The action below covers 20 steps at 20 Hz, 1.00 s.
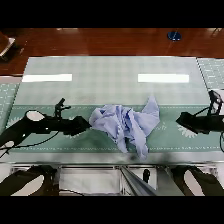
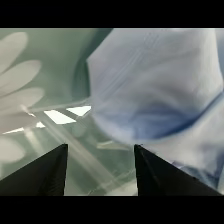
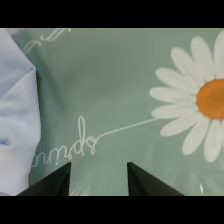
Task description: Fold the shirts.
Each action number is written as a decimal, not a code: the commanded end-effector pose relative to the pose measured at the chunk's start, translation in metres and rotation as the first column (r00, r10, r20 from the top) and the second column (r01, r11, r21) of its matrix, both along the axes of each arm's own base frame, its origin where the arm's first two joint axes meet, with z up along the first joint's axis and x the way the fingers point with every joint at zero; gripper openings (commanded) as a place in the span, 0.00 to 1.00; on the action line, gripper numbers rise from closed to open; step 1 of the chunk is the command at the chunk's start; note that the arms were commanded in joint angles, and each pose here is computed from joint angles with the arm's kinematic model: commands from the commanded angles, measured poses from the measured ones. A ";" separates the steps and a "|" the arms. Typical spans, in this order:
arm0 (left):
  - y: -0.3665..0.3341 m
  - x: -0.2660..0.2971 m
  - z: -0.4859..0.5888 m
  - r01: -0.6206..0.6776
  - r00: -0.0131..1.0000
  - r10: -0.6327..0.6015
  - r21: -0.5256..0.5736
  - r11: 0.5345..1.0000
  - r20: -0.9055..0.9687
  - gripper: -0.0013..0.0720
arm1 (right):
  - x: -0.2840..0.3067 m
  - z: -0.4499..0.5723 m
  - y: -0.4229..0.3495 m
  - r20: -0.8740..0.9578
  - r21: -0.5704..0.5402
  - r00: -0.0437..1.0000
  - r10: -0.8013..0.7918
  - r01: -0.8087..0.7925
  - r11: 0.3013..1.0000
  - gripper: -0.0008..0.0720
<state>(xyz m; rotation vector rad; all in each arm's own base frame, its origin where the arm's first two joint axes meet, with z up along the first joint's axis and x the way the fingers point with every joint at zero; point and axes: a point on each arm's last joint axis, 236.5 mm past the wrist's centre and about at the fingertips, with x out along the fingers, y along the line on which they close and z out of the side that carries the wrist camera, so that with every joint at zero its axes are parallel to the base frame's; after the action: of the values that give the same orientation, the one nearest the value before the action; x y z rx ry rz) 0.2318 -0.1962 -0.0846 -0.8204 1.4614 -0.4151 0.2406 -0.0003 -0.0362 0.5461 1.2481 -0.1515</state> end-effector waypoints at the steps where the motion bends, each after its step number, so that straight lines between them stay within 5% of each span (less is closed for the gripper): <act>1: -0.027 0.021 -0.014 -0.069 0.997 0.070 -0.063 0.996 0.013 0.71 | -0.016 -0.022 0.018 -0.021 0.094 0.999 -0.028 0.030 0.995 0.56; 6: -0.052 0.034 -0.011 0.001 0.998 0.002 -0.061 0.998 0.055 0.69 | -0.025 -0.038 0.047 -0.048 0.224 0.999 -0.022 0.032 0.974 0.56; 7: -0.054 0.038 -0.011 0.003 0.998 0.001 -0.063 0.998 0.057 0.55 | -0.024 -0.042 0.055 -0.057 0.261 0.998 -0.020 0.034 0.965 0.56; 8: -0.056 0.041 -0.009 0.010 0.998 -0.005 -0.067 0.998 0.061 0.18 | -0.022 -0.045 0.061 -0.063 0.293 0.998 -0.010 0.028 0.956 0.56; 9: -0.057 0.044 -0.005 0.031 0.996 -0.024 -0.069 0.997 0.089 0.05 | -0.018 -0.047 0.068 -0.065 0.332 0.998 -0.005 0.026 0.943 0.56; 16: -0.067 0.040 0.009 0.083 0.993 -0.073 -0.113 0.990 0.095 0.04 | 0.008 -0.065 0.136 -0.070 0.466 0.994 0.080 -0.038 0.884 0.56; 17: -0.067 0.041 0.009 0.081 0.993 -0.071 -0.114 0.990 0.095 0.04 | 0.016 -0.060 0.144 -0.057 0.471 0.993 0.103 -0.065 0.880 0.48; 20: -0.063 0.049 0.020 0.082 0.990 -0.066 -0.131 0.988 0.121 0.04 | 0.036 -0.046 0.155 -0.008 0.433 0.979 0.204 -0.181 0.883 0.04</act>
<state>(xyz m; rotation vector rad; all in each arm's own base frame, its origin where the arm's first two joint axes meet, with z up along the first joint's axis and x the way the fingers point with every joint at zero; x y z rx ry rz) 0.2767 -0.2602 -0.0738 -0.8343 1.3858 -0.5872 0.2592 0.1374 -0.0902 0.8498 1.3933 0.2263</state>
